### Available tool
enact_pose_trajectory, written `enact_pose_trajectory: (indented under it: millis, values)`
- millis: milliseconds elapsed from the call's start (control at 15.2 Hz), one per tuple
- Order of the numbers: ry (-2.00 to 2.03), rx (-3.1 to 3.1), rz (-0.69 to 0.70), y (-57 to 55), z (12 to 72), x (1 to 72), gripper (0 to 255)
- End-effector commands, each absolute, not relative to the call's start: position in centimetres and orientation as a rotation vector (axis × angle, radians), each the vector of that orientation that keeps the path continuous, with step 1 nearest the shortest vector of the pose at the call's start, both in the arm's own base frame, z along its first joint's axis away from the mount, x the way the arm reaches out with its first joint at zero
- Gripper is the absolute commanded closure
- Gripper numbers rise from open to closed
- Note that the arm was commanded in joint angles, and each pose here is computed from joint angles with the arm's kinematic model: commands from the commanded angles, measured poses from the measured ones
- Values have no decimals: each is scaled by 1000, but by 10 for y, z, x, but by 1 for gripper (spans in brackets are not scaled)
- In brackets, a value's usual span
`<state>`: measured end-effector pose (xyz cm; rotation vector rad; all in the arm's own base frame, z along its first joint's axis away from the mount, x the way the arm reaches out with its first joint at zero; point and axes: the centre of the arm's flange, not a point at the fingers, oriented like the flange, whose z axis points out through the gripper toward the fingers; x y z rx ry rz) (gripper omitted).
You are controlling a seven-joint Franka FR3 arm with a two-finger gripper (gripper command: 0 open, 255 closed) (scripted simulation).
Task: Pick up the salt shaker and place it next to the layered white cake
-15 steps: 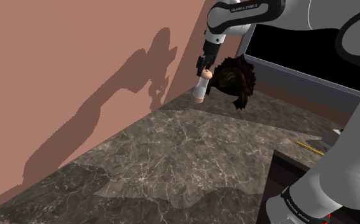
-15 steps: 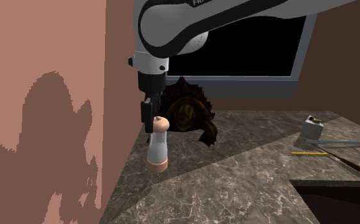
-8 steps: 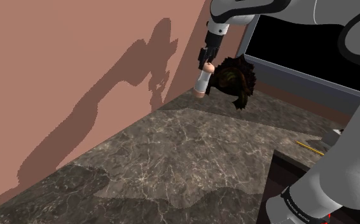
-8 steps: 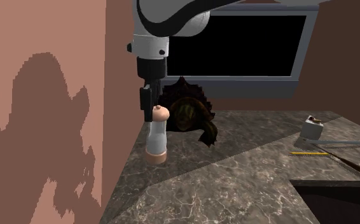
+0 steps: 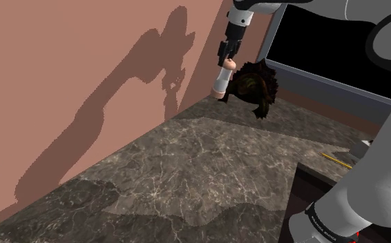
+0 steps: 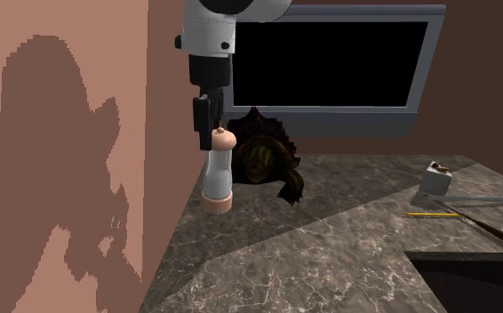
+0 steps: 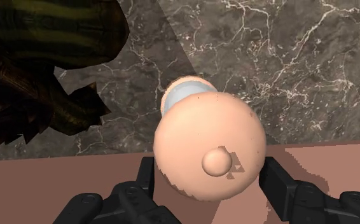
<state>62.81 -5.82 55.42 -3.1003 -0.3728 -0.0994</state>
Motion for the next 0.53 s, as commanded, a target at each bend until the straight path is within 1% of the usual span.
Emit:
enact_pose_trajectory:
  millis: [0, 462]
  values:
    - [-373, -3100, -99, -57, 564, 628, 255]
    - [-373, -3100, -99, -57, 601, 628, 255]
